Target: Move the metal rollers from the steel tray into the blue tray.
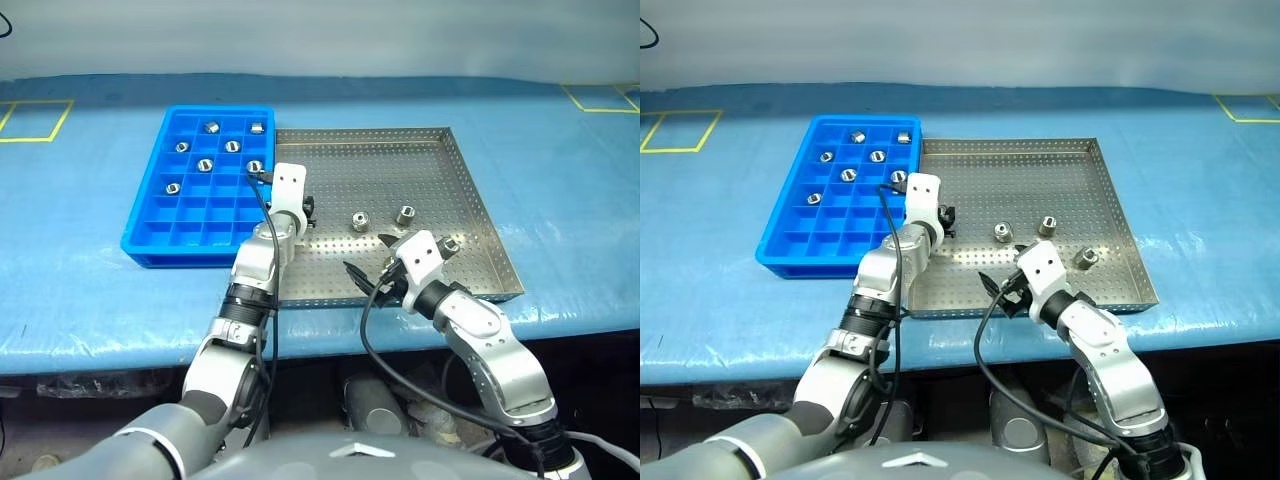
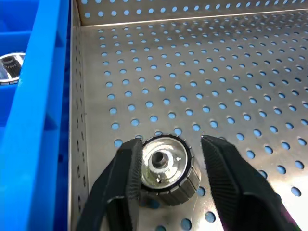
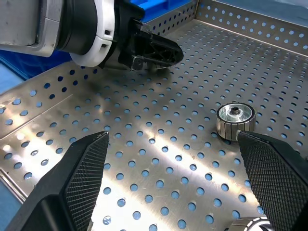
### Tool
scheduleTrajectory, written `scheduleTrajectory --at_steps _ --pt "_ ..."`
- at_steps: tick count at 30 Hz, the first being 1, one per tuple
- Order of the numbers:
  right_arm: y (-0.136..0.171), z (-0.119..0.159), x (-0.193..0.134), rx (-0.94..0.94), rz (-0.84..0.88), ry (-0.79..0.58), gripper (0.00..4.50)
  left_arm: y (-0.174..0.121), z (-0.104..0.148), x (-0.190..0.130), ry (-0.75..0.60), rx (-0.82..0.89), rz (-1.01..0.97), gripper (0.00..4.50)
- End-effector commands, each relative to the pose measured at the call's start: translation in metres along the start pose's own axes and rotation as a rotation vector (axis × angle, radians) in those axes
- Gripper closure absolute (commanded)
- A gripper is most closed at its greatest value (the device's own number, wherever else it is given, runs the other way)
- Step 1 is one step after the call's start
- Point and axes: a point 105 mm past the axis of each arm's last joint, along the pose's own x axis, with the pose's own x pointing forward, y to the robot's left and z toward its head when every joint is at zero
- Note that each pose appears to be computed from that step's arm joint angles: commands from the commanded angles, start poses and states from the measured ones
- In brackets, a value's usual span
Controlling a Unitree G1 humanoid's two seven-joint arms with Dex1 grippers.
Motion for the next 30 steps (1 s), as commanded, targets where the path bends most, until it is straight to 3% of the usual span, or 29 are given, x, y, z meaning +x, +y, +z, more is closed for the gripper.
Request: scheduleTrajectory --at_steps 1,2,8,11,18,19,25,30 --pt "-0.001 0.009 0.000 -0.015 0.003 -0.036 0.00 -0.016 -0.008 -0.003 0.028 -0.048 -0.019 0.77" --pt "-0.001 0.009 0.000 -0.016 0.003 -0.036 0.00 -0.016 -0.008 -0.003 0.028 -0.048 -0.020 0.47" --pt "-0.001 0.009 0.000 -0.019 -0.001 -0.037 0.00 -0.017 -0.014 -0.001 0.065 -0.097 -0.039 0.47" --pt "-0.001 0.009 0.000 -0.020 -0.004 -0.035 0.00 -0.019 -0.015 0.000 0.075 -0.146 -0.051 1.10" --pt "-0.002 0.009 -0.001 -0.021 -0.015 -0.036 0.00 -0.025 -0.017 0.002 0.109 -0.221 -0.077 3.40" --pt "-0.002 0.009 -0.001 -0.021 -0.016 -0.036 0.00 -0.025 -0.018 0.003 0.112 -0.223 -0.078 3.52" --pt "-0.002 0.007 -0.002 -0.017 -0.017 -0.033 0.00 -0.027 -0.018 0.001 0.109 -0.178 -0.085 3.52" --pt "-0.002 0.007 -0.001 -0.017 -0.013 -0.032 0.00 -0.032 0.000 -0.003 0.027 -0.183 -0.104 3.52"
